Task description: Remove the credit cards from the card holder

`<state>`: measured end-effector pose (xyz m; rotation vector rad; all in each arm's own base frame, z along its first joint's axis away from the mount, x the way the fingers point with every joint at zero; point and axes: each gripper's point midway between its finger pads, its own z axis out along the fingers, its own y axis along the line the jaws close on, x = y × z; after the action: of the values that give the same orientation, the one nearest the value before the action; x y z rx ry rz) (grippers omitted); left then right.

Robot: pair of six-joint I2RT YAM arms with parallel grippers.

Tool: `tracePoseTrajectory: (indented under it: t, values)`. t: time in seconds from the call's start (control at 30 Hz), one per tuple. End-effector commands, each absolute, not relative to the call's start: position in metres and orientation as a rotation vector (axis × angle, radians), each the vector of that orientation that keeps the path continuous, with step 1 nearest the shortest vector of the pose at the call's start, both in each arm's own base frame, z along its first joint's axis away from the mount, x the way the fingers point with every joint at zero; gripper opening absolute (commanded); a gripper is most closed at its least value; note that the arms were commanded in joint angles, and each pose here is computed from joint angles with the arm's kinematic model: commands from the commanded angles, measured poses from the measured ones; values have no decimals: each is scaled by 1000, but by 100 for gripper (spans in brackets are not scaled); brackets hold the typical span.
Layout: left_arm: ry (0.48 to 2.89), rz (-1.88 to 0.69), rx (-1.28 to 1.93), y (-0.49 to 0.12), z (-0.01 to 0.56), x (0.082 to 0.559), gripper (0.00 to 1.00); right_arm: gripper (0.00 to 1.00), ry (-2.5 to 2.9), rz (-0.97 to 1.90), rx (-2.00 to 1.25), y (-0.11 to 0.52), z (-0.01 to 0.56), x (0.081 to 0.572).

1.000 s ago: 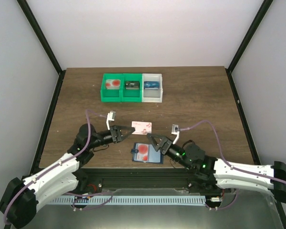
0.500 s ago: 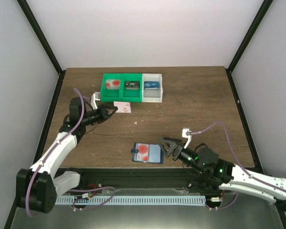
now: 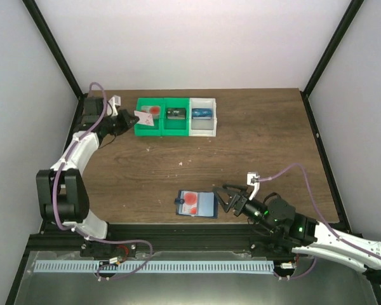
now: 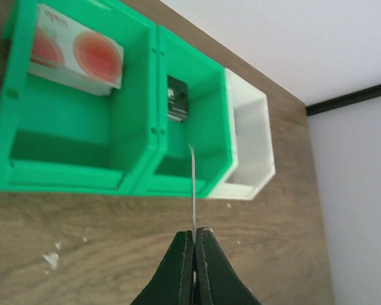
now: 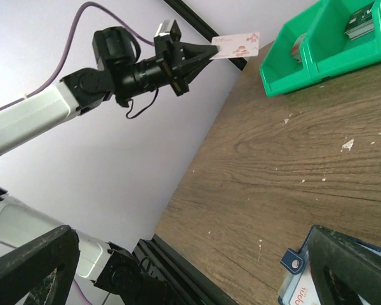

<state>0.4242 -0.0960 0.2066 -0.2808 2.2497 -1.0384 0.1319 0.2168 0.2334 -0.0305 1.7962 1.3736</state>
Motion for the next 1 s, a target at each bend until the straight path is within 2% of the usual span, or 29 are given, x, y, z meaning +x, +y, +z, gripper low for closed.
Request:
tracePoseTrajectory:
  t: [0.0,0.3,0.5,0.97]
  values:
    - [2313,-929,-269,-84,195,447,0,100,1753,1362,-36,211,244,133]
    - [2407,-885,-287,-78,164,492,0,100,1758,1351,-42,210,250,132]
    - [2473,-908,-284,-81,138,505,0,100,1759,1364,-29,210,251,132]
    - [2505,-896,-292,-79,119,529,0,100,1780,1354,-27,218,250,136]
